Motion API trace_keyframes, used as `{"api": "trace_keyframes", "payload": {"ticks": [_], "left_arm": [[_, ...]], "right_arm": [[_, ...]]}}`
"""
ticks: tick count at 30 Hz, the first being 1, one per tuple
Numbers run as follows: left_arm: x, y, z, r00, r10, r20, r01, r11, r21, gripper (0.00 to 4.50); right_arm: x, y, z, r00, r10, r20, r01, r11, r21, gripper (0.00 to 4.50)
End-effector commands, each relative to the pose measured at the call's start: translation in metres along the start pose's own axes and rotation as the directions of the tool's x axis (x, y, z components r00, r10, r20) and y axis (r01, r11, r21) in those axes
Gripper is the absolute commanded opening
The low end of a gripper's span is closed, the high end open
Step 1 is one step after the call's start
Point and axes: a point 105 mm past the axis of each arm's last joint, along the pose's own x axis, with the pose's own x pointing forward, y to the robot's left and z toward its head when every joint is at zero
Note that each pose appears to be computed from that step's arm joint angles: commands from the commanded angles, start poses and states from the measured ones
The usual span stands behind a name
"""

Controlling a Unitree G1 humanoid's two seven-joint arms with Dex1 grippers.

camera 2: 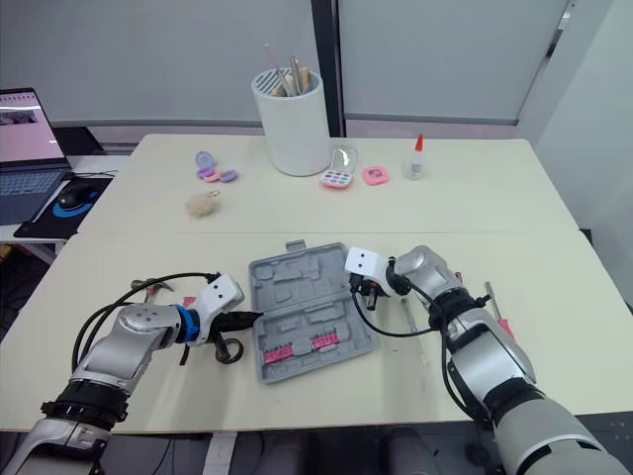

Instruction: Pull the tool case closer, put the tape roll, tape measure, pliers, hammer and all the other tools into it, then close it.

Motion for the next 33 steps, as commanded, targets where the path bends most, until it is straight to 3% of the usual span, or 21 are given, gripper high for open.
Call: {"api": "trace_keyframes", "payload": {"ticks": [1, 7, 24, 33], "left_arm": [[0.008, -0.007, 0.014, 0.998, -0.046, 0.032, 0.045, 0.998, 0.042, 0.0], [0.01, -0.016, 0.027, 0.993, -0.108, 0.045, 0.103, 0.99, 0.097, 0.0], [0.02, -0.068, 0.023, 0.94, -0.342, -0.023, 0.34, 0.922, 0.186, 0.0], [0.022, -0.079, 0.016, 0.922, -0.381, -0.067, 0.386, 0.896, 0.22, 0.0]], "right_arm": [[-0.004, 0.004, 0.019, 0.997, 0.022, 0.069, -0.019, 0.999, -0.046, 0.02], [-0.018, 0.018, 0.009, 0.994, 0.012, 0.11, -0.016, 0.999, 0.042, 0.02], [-0.057, 0.076, -0.029, 0.997, -0.043, 0.056, 0.029, 0.973, 0.229, 0.02], [-0.059, 0.107, -0.035, 0.998, 0.054, 0.033, -0.061, 0.964, 0.26, 0.02]]}}
